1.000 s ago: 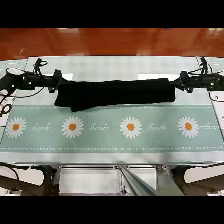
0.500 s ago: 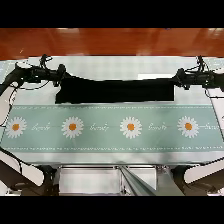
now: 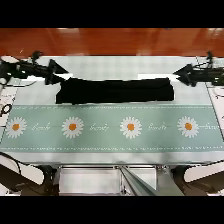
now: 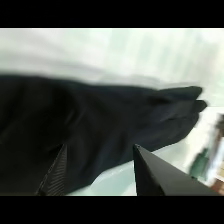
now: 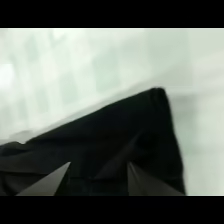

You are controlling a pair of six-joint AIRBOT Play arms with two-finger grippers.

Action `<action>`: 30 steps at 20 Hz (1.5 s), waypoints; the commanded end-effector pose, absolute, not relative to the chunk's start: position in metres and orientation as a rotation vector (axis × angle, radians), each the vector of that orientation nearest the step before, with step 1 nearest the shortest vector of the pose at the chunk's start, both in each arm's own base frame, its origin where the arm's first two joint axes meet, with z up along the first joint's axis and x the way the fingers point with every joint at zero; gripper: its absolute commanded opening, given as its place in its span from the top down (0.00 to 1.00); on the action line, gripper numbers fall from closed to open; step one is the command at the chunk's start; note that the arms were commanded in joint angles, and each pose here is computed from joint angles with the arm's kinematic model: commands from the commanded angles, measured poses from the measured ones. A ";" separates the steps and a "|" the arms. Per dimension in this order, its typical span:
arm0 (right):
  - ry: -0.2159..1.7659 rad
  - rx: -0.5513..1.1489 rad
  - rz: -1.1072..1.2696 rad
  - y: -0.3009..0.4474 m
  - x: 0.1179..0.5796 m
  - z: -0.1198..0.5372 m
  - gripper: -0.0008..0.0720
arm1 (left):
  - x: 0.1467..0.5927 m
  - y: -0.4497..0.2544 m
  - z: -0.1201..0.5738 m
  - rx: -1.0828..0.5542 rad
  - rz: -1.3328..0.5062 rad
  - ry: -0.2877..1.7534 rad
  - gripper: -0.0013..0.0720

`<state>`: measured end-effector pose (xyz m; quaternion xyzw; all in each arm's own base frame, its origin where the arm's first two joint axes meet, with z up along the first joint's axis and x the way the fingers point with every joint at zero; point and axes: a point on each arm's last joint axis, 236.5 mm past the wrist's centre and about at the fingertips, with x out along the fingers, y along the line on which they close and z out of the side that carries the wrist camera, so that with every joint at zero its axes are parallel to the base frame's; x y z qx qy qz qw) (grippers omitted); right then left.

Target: Fold the shirts.

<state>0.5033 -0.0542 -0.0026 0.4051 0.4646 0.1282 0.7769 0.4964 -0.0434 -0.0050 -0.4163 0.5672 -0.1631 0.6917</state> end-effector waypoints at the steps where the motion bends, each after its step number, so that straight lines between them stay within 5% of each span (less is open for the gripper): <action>1: 0.939 0.893 0.257 -0.108 0.476 0.054 0.42 | 0.461 0.025 0.038 -0.730 -0.173 1.250 0.29; 5: 0.994 0.830 0.074 -0.167 0.424 0.037 0.42 | 0.437 0.051 0.118 -0.559 -0.031 0.919 0.29; 8: 1.058 0.920 0.032 -0.151 0.407 -0.019 0.41 | 0.392 0.021 0.109 -0.560 -0.011 0.801 0.29; 13: 1.179 1.030 0.140 -0.099 0.413 -0.075 0.41 | 0.336 -0.029 0.043 -0.621 -0.072 0.945 0.29; 30: 1.231 1.007 0.323 -0.003 0.484 -0.093 0.41 | 0.339 -0.044 0.040 -0.682 -0.107 0.954 0.29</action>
